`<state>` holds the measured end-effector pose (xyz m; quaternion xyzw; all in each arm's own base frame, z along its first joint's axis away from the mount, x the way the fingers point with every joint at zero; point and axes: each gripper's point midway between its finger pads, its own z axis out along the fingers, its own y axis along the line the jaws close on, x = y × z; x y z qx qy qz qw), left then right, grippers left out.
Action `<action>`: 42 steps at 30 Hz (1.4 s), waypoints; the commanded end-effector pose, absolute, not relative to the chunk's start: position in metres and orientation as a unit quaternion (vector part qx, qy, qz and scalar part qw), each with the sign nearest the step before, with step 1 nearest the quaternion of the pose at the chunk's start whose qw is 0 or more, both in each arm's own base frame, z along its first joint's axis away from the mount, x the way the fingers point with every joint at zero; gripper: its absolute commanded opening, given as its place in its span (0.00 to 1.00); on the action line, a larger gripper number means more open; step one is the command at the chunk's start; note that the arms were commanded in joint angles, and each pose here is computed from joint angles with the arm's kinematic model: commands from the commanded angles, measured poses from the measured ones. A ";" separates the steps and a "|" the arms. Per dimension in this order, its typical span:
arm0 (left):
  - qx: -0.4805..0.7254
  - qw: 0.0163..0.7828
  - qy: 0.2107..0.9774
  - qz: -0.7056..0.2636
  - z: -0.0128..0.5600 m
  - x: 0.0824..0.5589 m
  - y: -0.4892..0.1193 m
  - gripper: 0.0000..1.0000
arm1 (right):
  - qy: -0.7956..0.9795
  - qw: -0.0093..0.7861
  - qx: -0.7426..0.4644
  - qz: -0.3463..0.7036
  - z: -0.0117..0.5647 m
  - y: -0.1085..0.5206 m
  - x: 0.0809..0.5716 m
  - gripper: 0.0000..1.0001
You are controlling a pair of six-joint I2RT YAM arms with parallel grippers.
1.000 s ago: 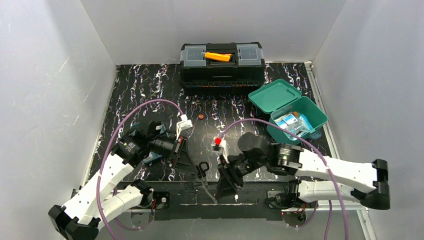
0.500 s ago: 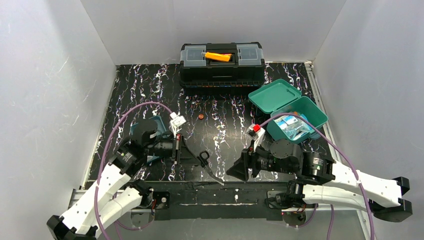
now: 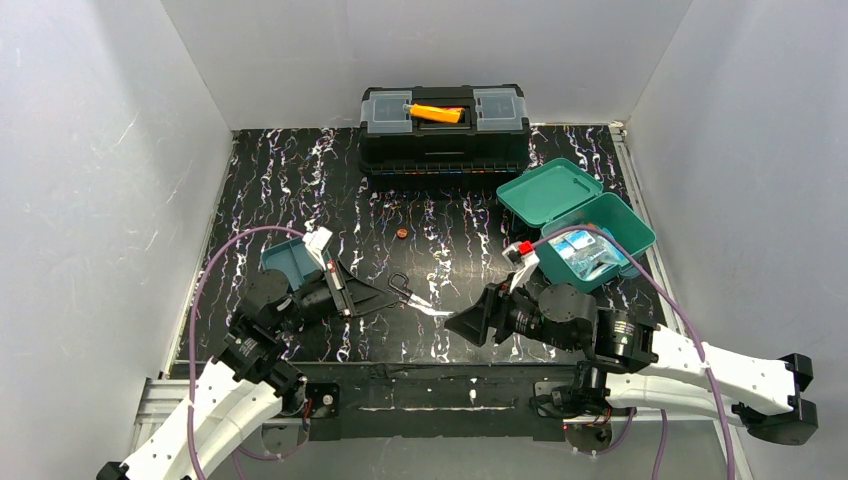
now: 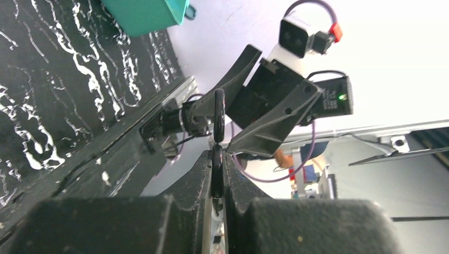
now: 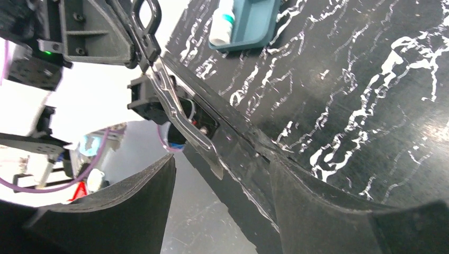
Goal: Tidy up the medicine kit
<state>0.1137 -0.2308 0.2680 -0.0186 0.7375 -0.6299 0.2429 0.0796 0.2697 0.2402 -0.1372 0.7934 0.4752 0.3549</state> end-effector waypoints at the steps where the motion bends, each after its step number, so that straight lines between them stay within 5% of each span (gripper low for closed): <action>1: -0.069 0.258 0.701 -0.662 0.290 0.123 -0.228 0.00 | 0.744 0.382 -0.089 0.540 0.282 0.280 0.088 0.73; 16: -0.069 0.254 0.682 -0.682 0.309 0.119 -0.228 0.00 | 0.685 0.406 -0.068 0.601 0.329 0.286 0.089 0.68; 21: -0.070 0.253 0.680 -0.685 0.309 0.119 -0.228 0.00 | 0.685 0.401 -0.072 0.604 0.330 0.289 0.087 0.57; 28: -0.064 0.248 0.680 -0.687 0.310 0.118 -0.230 0.00 | 0.682 0.399 -0.066 0.610 0.329 0.287 0.087 0.26; 39: -0.047 0.230 0.689 -0.685 0.303 0.114 -0.234 0.01 | 0.663 0.400 -0.071 0.629 0.337 0.284 0.082 0.01; 42: -0.043 0.231 0.701 -0.674 0.298 0.113 -0.234 0.21 | 0.662 0.401 -0.070 0.629 0.337 0.283 0.082 0.01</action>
